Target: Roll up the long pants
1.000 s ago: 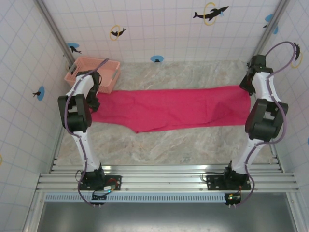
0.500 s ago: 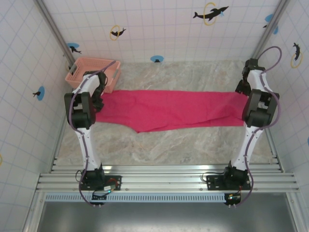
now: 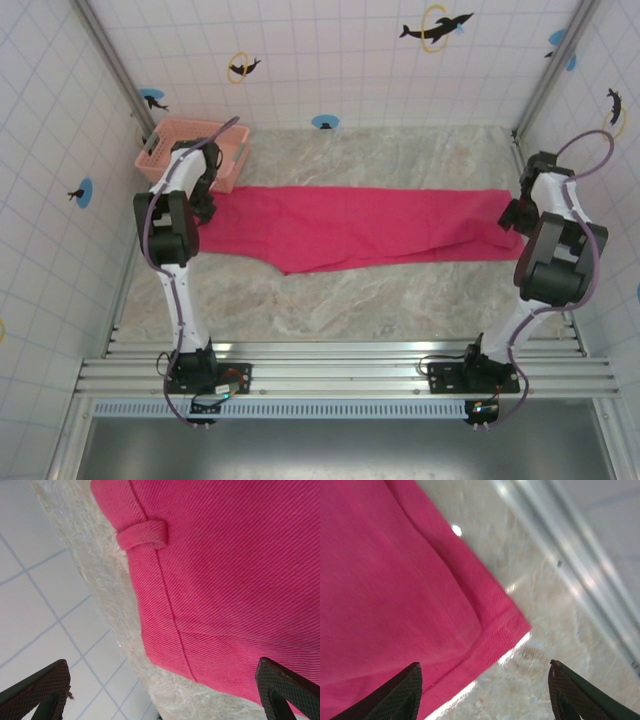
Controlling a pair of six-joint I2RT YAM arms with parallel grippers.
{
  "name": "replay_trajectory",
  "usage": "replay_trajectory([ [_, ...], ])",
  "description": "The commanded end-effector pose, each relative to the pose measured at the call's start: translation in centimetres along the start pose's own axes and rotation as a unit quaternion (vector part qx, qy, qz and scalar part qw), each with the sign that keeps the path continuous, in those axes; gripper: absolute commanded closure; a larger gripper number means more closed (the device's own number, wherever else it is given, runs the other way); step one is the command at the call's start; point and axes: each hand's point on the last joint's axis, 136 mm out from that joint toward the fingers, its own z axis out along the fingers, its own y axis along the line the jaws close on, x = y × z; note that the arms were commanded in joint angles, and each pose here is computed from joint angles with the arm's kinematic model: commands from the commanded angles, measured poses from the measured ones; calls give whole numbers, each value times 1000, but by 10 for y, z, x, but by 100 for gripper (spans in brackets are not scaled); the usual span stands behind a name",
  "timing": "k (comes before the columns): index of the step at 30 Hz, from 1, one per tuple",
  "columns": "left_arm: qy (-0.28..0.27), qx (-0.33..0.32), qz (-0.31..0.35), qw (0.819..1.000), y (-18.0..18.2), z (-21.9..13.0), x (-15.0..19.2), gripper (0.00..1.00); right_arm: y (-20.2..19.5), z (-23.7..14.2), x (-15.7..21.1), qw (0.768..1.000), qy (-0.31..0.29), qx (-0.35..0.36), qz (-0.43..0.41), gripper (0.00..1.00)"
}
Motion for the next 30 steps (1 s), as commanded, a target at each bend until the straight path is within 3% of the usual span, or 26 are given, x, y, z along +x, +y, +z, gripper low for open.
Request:
replay_trajectory([
  [1,12,16,29,999,-19,1,-3,3,15,18,7,1000,12,-18,14,33],
  [8,7,18,35,999,-24,-3,-4,3,29,42,1,1000,8,-15,13,38],
  [16,11,13,36,999,-23,-1,-1,3,37,50,-10,1000,-8,-9,13,73],
  [20,12,14,37,999,-25,0,-1,3,33,37,-17,999,-31,-6,10,79],
  [24,15,14,39,999,-26,2,0,3,29,31,-21,999,-37,-7,3,100],
  [30,12,13,39,999,-24,0,-1,3,20,4,-19,999,-51,-8,-5,100],
])
